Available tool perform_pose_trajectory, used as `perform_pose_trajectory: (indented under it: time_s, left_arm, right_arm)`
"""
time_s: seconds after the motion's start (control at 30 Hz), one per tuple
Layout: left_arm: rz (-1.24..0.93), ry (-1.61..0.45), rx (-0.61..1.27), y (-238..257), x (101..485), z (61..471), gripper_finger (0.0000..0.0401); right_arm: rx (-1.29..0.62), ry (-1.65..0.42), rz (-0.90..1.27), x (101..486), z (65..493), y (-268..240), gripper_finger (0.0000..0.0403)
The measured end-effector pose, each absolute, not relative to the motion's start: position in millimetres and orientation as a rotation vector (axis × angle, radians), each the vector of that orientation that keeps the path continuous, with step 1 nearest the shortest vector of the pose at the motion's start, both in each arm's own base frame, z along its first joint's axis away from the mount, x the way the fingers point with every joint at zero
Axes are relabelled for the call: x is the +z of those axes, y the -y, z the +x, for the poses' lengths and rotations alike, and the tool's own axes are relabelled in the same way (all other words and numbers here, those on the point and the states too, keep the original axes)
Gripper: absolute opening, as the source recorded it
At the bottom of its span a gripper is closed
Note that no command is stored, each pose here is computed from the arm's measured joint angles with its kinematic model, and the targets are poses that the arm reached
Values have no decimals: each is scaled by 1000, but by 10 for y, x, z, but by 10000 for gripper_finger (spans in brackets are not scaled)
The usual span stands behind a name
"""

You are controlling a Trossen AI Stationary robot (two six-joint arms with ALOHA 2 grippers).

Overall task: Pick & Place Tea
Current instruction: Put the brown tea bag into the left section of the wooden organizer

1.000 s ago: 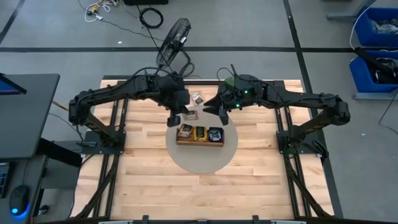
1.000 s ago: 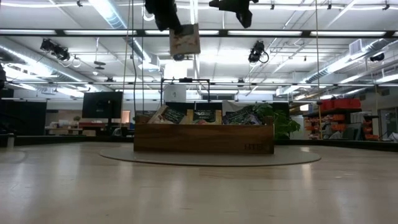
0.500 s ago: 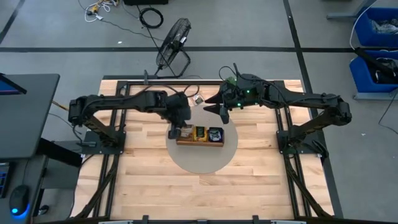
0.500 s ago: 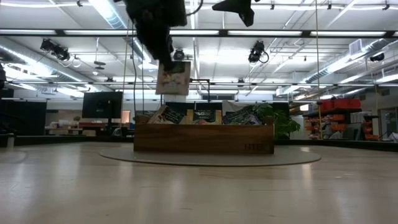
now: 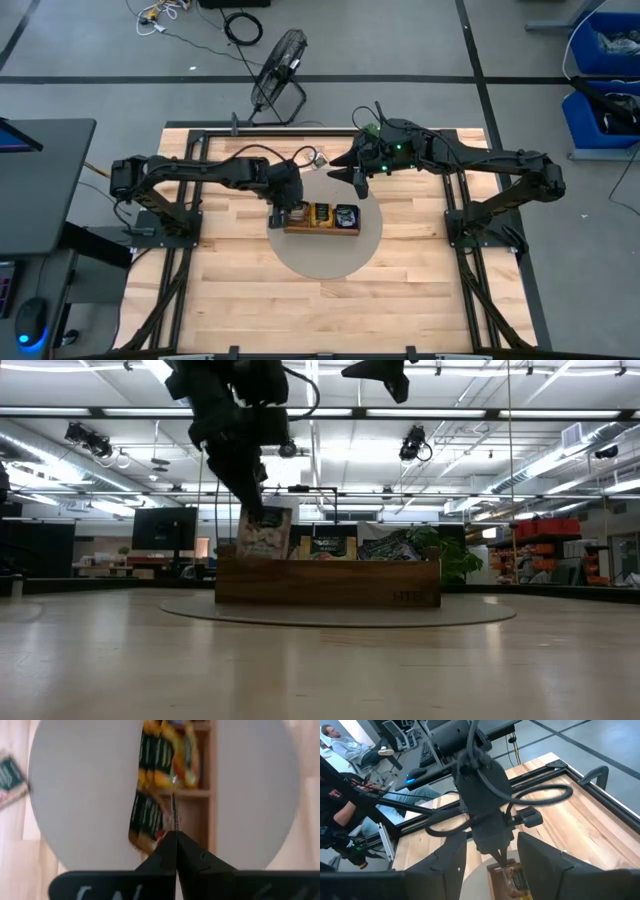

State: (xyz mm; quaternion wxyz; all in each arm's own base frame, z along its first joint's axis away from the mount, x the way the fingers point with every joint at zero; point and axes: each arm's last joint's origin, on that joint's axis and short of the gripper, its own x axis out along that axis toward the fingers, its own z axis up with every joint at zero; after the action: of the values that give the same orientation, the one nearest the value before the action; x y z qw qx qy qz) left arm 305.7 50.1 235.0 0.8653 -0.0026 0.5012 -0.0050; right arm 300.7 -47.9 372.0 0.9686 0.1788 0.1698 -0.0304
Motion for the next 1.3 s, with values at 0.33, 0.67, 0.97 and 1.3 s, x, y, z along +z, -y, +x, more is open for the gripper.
perform_pose_trajectory:
  time_s: [0.33,0.67,0.97,1.3]
  left_arm:
    - [10,-1059,27,-537,2188,3010,1]
    - [67,-1063,-14,-541,2141,3043,1]
    - [52,-1122,8,-526,1966,3113,2]
    - [85,-1055,63,-561,2211,3237,26]
  right_arm:
    - [-62,-344,362,3719,3008,479,182]
    - [-62,-344,362,3718,3009,479,182]
    - [-62,-348,362,3713,3009,479,182]
    - [-64,-349,363,3712,3008,485,182]
